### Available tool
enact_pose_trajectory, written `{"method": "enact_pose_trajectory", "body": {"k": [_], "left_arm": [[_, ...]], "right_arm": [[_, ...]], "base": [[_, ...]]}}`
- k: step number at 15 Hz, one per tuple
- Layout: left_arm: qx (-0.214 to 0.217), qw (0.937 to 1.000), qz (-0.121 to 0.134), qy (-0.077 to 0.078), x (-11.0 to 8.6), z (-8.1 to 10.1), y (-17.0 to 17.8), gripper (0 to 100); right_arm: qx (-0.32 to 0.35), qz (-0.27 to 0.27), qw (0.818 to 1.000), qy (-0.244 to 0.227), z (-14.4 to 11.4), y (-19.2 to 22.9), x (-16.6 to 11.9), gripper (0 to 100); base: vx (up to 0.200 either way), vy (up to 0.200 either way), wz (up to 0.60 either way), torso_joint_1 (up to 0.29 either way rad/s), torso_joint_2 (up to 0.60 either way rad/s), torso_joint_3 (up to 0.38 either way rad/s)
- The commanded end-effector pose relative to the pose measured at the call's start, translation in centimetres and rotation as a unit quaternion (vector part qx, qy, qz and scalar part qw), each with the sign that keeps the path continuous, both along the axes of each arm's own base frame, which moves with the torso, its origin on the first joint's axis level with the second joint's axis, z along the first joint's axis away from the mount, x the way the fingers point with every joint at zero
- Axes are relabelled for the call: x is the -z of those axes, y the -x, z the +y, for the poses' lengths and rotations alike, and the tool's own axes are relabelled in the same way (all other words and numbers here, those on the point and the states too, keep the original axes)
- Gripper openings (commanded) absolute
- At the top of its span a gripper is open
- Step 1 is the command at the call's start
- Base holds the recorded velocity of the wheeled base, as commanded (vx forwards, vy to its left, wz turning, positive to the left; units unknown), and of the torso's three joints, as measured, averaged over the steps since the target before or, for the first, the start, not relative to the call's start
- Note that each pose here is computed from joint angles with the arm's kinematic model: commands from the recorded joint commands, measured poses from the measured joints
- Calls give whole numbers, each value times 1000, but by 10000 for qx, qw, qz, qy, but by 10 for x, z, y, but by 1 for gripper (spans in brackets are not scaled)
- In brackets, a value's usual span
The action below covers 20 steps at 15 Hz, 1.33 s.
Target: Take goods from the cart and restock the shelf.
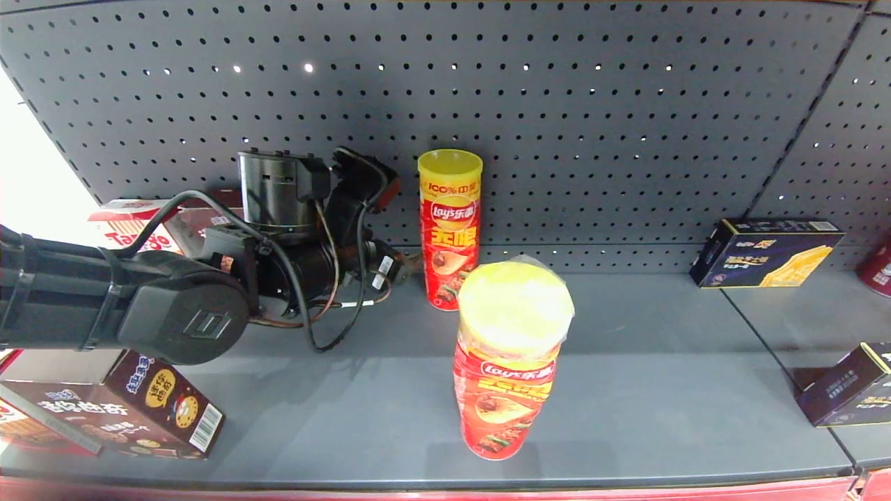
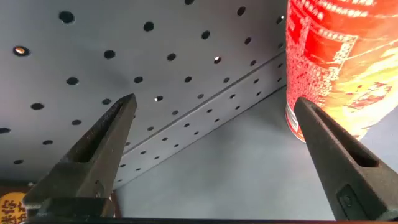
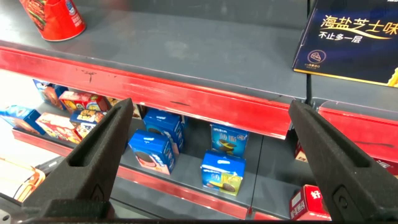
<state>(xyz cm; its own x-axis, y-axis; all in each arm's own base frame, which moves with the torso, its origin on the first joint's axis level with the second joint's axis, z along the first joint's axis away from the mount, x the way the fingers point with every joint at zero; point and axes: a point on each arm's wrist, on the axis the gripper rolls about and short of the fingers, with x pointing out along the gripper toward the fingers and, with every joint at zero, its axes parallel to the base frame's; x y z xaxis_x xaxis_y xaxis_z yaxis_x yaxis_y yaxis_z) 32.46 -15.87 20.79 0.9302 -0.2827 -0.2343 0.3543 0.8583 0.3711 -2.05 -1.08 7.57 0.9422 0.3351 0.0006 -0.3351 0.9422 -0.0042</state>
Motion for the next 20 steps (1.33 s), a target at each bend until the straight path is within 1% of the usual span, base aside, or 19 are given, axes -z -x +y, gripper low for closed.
{"method": "enact_pose_trajectory", "body": {"k": [1,4,12,20], "left_arm": [[35,10000,-9,5,0,-3,-1,100],[94,9999,-34,26,-1,-8,-1,100],[127,9999,-9,5,1,-11,-1,100],[171,9998,-27,23,0,-14,0,100]], "right_arm": [[-2,9,10000,6,0,0,0,100],[-2,2,10000,3,0,0,0,100],[-2,9,10000,6,0,0,0,100],[-2,9,10000,6,0,0,0,100]], "base": [[0,0,0,0,0,0],[0,0,0,0,0,0],[0,0,0,0,0,0],[0,0,0,0,0,0]]}}
